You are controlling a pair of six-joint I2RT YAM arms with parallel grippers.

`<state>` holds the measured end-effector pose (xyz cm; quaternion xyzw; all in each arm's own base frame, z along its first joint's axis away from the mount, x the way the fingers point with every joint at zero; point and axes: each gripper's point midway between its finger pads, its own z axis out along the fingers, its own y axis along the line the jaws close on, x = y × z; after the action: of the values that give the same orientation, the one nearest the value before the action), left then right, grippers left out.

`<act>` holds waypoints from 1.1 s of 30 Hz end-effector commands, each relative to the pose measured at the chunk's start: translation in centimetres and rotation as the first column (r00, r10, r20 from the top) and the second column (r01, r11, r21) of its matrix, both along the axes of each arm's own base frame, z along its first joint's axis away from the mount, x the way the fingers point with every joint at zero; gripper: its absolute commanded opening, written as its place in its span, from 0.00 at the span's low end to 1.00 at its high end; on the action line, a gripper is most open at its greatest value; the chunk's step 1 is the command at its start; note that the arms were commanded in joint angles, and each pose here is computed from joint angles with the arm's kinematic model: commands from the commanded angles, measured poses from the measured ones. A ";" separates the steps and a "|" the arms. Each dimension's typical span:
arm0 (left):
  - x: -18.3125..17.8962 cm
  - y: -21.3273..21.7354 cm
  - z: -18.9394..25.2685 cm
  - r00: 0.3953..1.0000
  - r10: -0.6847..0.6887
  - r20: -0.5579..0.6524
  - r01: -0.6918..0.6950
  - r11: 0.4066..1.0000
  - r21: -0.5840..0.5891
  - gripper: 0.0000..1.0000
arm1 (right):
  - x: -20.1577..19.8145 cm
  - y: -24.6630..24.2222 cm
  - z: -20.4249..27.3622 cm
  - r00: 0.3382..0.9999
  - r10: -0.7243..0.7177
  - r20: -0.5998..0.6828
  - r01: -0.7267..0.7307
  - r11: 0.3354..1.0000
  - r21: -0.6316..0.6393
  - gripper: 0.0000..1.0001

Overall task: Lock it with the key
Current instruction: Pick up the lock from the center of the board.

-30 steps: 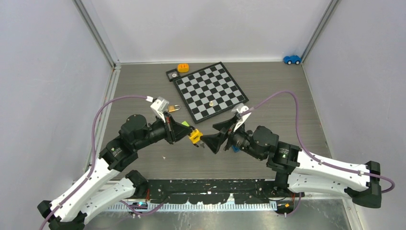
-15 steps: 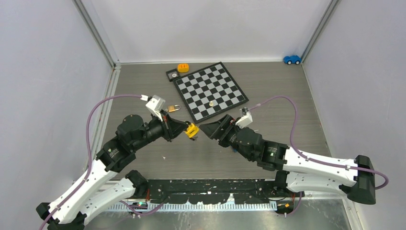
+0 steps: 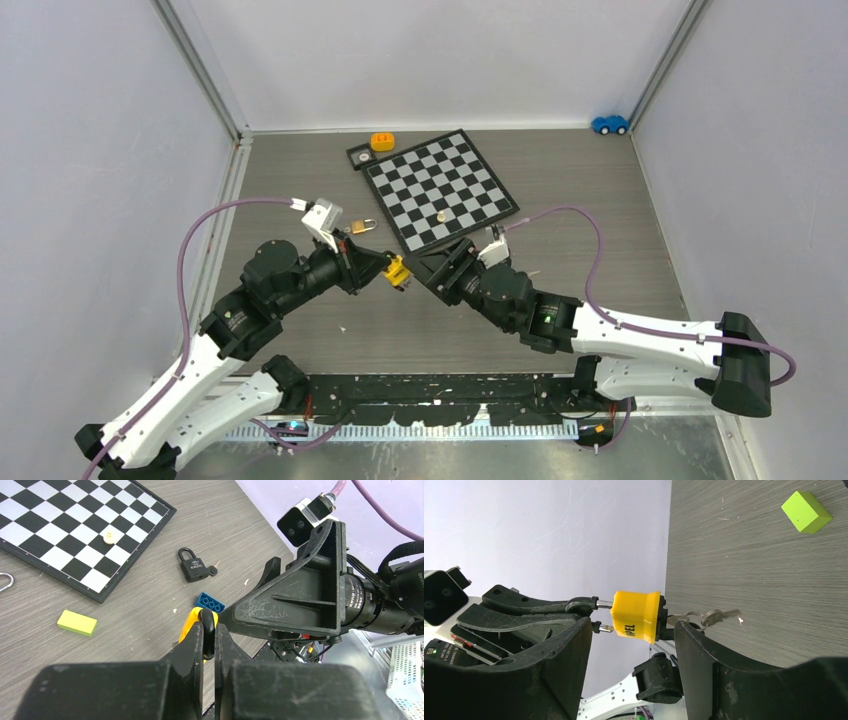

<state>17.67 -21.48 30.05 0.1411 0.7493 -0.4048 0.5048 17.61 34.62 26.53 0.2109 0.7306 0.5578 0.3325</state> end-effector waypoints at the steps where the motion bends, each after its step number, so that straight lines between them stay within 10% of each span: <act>1: 0.1 0.4 4.5 0.994 0.025 0.109 -0.015 0.996 -0.090 0.00 | 0.2 0.4 3.2 1.000 -0.010 0.023 0.007 0.995 0.102 0.66; 33: 0.1 -0.2 4.0 0.996 0.008 0.088 0.001 0.994 -0.105 0.00 | 0.7 2.6 2.1 1.000 0.010 0.022 -0.011 0.997 0.078 0.51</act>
<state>17.82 -21.41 29.87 0.1365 0.7526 -0.4014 0.5039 17.98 36.40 25.42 0.2056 0.7359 0.5567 0.3260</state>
